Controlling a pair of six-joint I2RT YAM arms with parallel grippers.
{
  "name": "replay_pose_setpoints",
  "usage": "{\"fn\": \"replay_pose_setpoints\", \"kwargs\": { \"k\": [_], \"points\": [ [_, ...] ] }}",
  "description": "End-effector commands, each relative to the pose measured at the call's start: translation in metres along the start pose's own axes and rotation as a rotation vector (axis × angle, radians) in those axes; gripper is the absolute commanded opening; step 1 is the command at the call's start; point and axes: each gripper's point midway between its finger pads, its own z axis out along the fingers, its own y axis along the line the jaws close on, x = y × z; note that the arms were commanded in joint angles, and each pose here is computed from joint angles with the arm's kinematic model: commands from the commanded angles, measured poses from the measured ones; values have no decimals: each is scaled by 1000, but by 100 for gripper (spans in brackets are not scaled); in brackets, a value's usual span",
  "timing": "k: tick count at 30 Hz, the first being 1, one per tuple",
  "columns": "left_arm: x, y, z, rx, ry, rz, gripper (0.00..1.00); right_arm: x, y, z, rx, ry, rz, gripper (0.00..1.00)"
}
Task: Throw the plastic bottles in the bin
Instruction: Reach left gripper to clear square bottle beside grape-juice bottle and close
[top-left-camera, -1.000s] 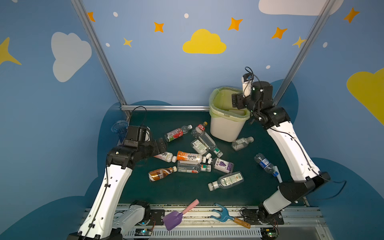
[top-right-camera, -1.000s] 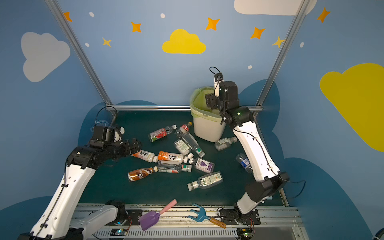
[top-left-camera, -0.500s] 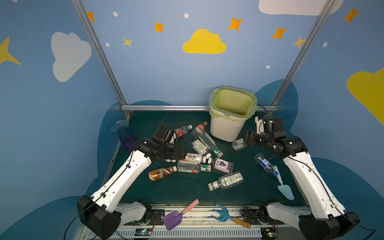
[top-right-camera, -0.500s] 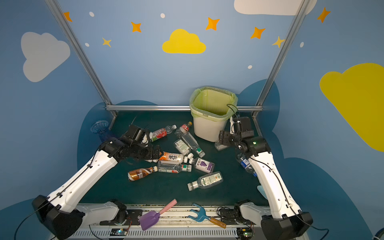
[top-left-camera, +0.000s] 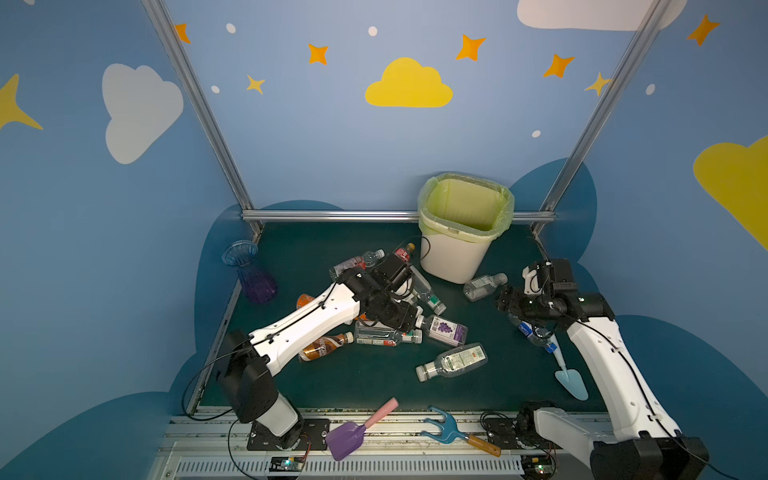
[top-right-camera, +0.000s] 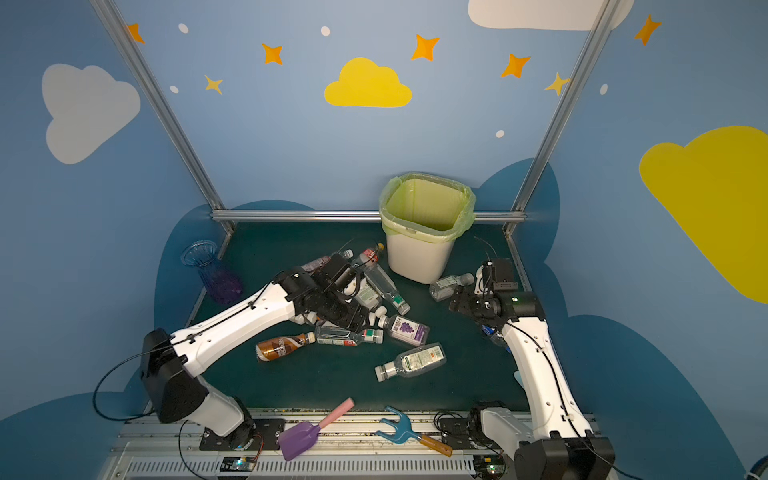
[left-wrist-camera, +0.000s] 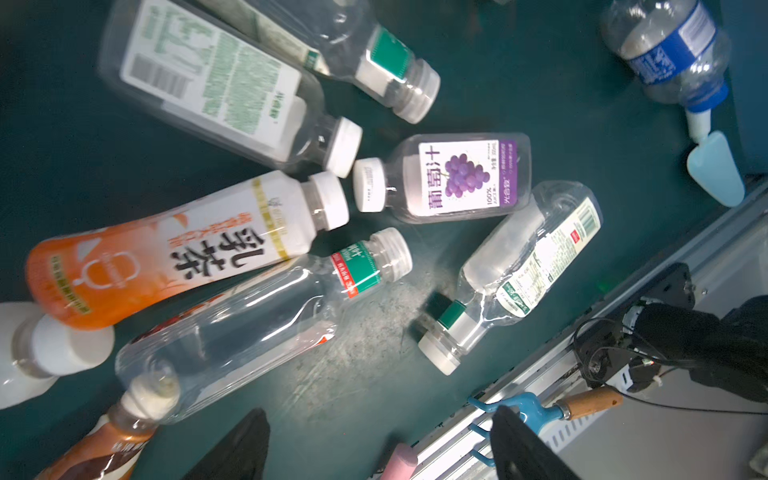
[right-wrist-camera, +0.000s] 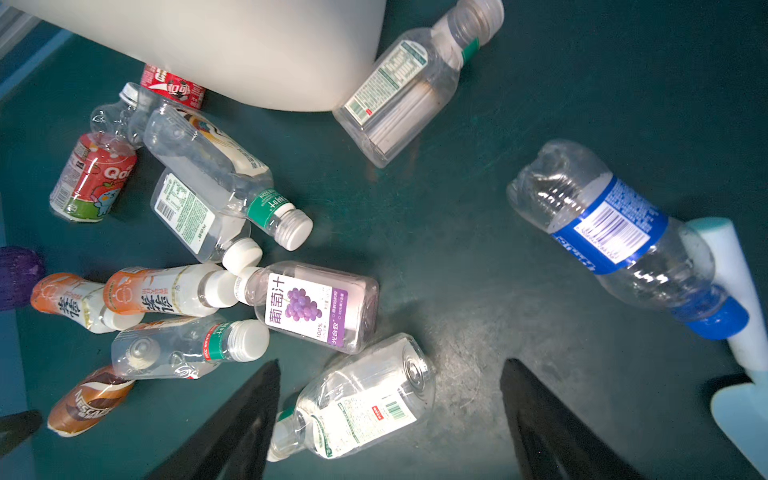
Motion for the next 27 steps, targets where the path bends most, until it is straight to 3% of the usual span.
{"fn": "replay_pose_setpoints", "kwargs": {
  "k": [1, 8, 18, 27],
  "points": [
    [-7, -19, 7, 10, 5, 101, 84, 4, 4, 2, -50, 22, 27, 84],
    [-10, -46, 50, -5, 86, 275, 82, 8, 3, 11, -74, 54, 38, 84],
    [11, -91, 83, 1, 232, 471, 78, 7, -3, 6, -100, 49, 59, 84],
    [11, -107, 98, 23, 307, 517, 80, 1, -8, 4, -154, 46, 115, 84]
  ]
}}
